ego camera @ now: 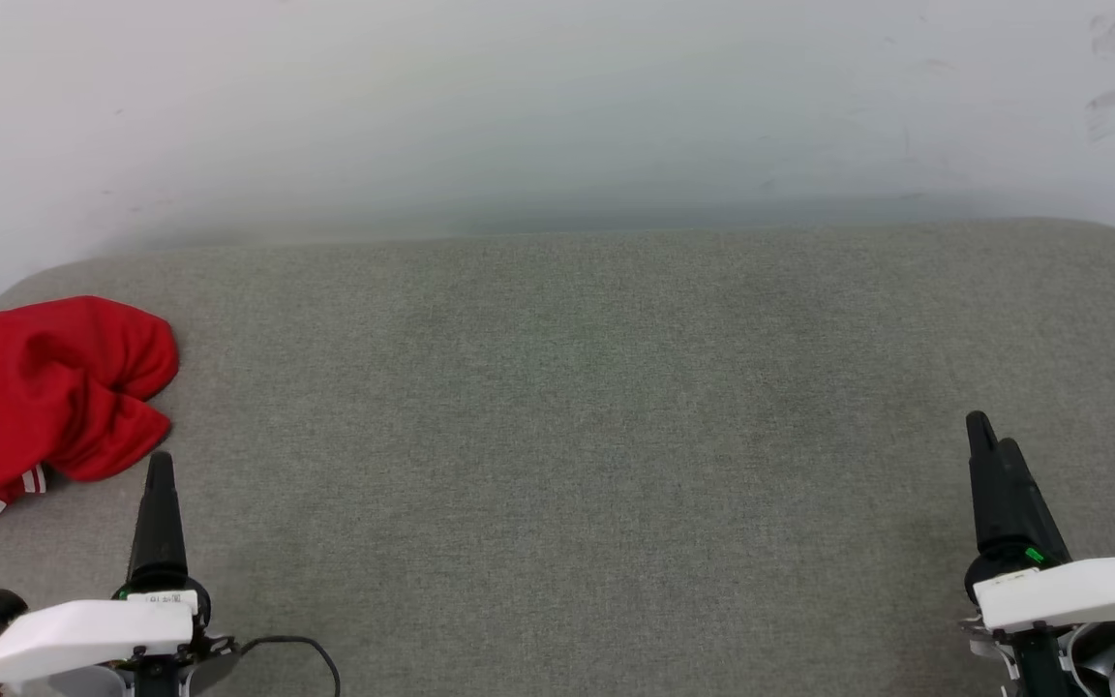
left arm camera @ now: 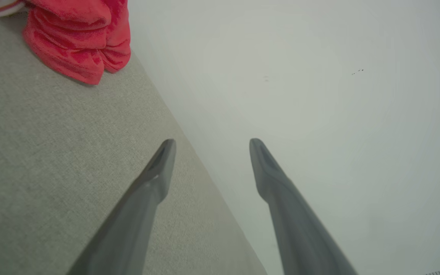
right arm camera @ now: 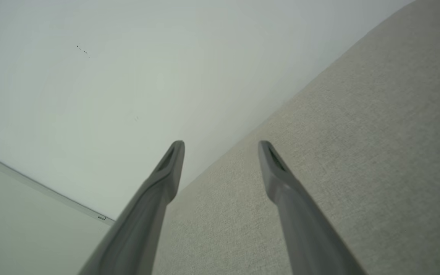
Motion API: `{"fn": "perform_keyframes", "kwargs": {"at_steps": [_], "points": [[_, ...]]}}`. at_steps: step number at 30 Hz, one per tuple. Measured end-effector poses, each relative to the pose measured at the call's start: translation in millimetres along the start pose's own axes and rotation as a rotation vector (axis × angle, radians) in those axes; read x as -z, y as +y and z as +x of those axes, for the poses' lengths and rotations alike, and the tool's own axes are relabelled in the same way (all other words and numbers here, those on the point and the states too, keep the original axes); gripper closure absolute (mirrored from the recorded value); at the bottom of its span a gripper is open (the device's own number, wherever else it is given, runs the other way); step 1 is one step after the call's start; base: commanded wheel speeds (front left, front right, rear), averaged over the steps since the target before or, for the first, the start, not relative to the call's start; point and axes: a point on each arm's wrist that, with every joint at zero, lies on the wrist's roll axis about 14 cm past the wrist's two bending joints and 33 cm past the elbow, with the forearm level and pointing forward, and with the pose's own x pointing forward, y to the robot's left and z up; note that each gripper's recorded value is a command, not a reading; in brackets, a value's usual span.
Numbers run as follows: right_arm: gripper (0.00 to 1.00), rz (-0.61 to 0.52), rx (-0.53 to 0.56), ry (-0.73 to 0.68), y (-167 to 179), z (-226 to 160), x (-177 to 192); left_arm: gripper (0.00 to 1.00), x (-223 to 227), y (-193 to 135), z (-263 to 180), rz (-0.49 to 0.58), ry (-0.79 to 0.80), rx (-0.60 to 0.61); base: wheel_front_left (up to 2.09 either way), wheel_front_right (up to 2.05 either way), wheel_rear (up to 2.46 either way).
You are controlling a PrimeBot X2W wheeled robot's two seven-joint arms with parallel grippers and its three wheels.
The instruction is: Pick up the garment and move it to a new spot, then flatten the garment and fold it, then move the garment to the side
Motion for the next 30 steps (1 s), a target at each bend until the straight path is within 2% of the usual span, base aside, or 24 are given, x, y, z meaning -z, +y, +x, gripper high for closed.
{"fn": "perform_keyframes", "kwargs": {"at_steps": [6, 13, 30], "points": [[0.00, -0.166, -0.059, -0.011, 17.5, 2.1, -2.0, 0.00, -0.5, -25.6, 2.4, 0.165, -0.015, 0.055, 0.00, 0.00, 0.00], [0.00, -0.339, -0.116, -0.016, 34.0, 2.6, 0.9, 0.00, 20.3, -50.2, -3.6, 0.361, 0.015, 0.130, 0.00, 0.00, 0.00], [0.00, -0.634, -0.174, -0.036, 45.8, -0.5, 5.3, 0.00, 58.3, -66.4, -18.0, 0.742, 0.072, 0.243, 0.00, 0.00, 0.00]]}}
